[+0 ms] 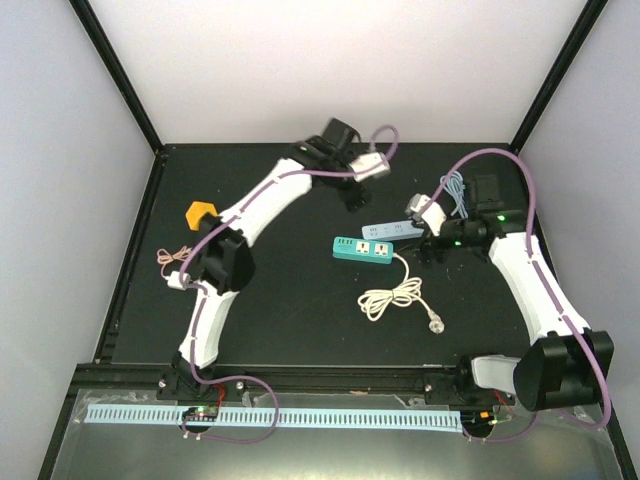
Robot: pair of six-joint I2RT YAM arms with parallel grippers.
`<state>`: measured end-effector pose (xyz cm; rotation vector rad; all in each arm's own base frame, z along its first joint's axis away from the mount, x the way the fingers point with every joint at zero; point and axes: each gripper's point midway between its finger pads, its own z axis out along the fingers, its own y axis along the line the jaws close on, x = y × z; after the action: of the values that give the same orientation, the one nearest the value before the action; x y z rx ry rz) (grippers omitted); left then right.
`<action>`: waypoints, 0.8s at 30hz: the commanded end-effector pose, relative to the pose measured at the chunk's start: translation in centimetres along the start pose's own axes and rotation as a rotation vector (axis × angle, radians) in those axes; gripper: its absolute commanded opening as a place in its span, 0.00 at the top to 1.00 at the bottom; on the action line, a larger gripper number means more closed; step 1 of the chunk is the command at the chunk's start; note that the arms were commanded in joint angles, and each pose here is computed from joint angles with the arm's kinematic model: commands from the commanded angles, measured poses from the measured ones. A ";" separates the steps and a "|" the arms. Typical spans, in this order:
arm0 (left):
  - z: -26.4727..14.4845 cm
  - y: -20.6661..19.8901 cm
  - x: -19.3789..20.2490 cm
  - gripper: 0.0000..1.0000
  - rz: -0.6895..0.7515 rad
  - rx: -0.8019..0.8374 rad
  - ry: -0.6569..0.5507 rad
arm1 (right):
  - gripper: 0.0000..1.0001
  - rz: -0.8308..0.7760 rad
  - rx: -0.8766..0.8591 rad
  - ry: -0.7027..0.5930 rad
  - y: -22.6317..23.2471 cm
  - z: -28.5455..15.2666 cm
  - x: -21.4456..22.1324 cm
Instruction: Pull the plug off the socket
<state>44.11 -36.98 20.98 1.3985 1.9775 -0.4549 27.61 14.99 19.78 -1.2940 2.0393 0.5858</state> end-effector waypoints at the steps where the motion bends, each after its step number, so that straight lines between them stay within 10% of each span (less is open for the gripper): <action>1: -7.9 1.7 1.7 0.01 -0.181 -0.025 -0.022 | 0.11 -0.086 -0.096 0.168 2.9 3.8 1.5; 15: -14.8 -2.1 13.0 0.01 -0.308 -0.052 0.032 | 0.17 -0.206 -0.232 0.521 5.9 13.5 7.1; 24: -16.8 -3.2 16.6 0.01 -0.335 -0.075 0.071 | 0.24 -0.208 -0.157 0.680 2.1 11.0 13.4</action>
<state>32.92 -17.68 20.52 1.0709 2.2963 -0.4882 23.25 19.15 2.95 -1.9798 2.3189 0.3655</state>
